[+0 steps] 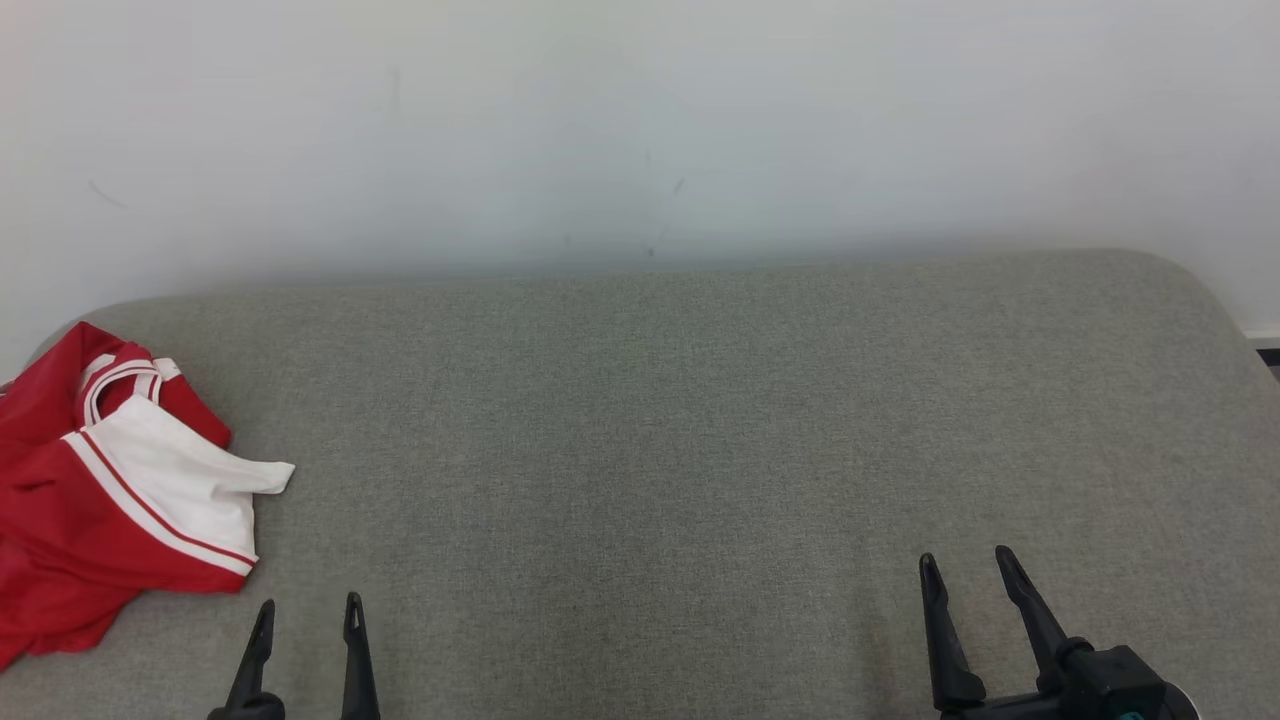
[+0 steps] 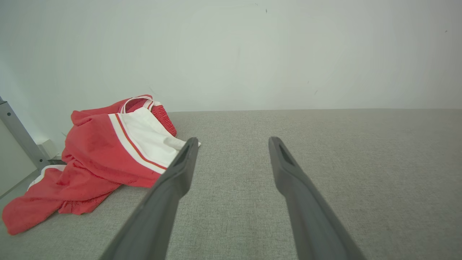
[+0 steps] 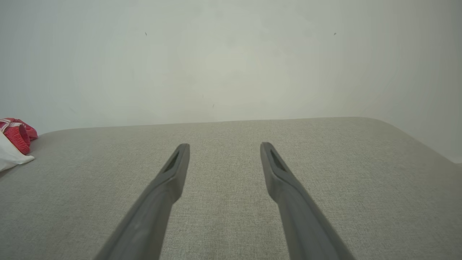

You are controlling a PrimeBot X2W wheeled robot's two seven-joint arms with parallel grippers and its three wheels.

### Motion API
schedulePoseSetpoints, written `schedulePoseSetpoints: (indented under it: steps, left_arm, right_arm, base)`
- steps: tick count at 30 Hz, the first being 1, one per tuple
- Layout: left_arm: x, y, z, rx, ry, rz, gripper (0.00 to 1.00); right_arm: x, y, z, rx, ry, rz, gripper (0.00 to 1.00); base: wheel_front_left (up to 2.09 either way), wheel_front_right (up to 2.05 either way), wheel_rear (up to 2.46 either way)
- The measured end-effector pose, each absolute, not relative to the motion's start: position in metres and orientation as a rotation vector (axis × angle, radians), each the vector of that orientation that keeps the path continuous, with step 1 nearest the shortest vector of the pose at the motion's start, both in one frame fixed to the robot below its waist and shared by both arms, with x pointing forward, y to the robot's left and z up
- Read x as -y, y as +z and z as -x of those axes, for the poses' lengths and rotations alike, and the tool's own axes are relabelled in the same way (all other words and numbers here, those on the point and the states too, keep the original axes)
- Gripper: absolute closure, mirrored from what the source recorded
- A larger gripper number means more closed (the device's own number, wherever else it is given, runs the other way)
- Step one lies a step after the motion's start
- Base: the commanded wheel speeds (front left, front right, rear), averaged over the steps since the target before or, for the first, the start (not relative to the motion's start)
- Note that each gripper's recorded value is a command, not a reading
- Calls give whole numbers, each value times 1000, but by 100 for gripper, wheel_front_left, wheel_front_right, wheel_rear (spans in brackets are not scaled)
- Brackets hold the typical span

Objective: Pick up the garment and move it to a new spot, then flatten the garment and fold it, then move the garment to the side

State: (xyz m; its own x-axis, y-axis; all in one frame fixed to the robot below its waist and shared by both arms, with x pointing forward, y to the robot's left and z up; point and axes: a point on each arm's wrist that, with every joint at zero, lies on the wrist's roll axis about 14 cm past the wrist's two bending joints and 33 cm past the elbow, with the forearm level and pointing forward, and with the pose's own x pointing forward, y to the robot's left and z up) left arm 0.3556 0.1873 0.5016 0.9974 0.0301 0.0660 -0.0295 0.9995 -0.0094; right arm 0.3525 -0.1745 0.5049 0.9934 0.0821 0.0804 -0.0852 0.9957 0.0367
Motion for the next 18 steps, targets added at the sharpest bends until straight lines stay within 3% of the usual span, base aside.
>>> schedulePoseSetpoints:
  steps: [18]
  left_arm:
    - [-181, 490, -357, 29, 14, 47, 0]
  right_arm:
    - [174, 491, -354, 35, 82, -67, 0]
  base:
    - [0, 0, 0]
